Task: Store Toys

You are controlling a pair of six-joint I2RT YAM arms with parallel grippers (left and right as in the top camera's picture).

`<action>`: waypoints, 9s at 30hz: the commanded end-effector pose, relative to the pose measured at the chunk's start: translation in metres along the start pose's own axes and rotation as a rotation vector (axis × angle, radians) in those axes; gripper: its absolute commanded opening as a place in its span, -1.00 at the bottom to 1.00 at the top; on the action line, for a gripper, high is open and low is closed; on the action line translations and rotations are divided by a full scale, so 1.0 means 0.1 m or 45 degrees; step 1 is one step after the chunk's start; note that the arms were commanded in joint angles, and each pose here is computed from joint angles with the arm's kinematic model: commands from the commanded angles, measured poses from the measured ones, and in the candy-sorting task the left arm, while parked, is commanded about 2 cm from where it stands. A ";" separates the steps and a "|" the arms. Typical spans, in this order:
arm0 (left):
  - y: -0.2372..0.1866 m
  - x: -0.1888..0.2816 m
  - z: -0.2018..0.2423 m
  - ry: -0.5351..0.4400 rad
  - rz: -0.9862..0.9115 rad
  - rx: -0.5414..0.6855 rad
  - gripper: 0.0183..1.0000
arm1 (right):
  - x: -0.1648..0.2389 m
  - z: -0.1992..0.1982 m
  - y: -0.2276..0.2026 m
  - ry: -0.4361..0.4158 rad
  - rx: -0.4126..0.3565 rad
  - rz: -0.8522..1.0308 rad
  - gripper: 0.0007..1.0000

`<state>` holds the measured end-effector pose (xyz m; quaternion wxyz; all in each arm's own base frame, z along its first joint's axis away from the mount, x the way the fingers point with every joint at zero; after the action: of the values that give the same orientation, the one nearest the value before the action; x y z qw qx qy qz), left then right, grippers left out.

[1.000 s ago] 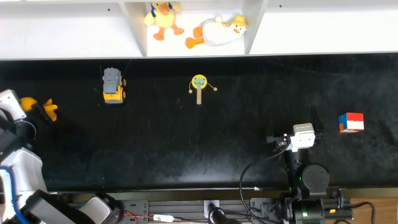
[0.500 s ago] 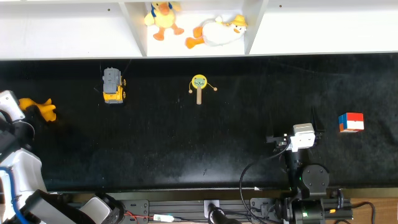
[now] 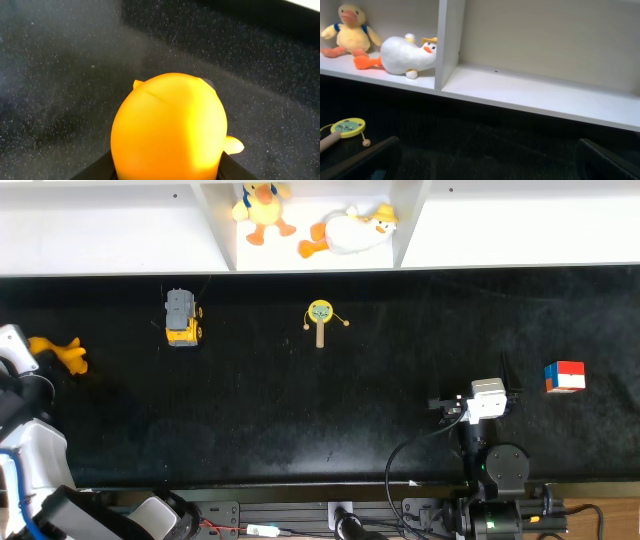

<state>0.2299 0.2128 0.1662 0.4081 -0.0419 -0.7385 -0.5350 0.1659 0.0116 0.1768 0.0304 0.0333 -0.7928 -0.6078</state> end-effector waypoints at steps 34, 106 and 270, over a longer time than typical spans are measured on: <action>0.92 0.70 -0.48 -0.440 -0.507 -0.213 -0.96 | -0.01 0.01 -0.04 0.003 0.004 0.005 0.99; 1.63 -0.96 -0.79 -0.237 -0.523 -0.046 -0.96 | -0.01 0.01 -0.04 0.003 0.004 0.006 0.99; 0.86 1.26 -0.88 -0.145 -0.268 0.031 0.99 | -0.01 0.01 -0.04 0.003 0.004 0.006 0.99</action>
<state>0.2520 0.1417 0.3186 0.3377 0.0189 -0.7615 -0.5530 0.1659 0.0116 0.1768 0.0304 0.0333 -0.7928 -0.6078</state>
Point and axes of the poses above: each gripper's point midway between its finger pads, its own x axis back along the fingers, its own z axis along the line the jaws close on, y = z × x, the point moved 8 cm from there along x, back along the fingers, and after that the axes turned 7 degrees about x, right-handed, at the moved point
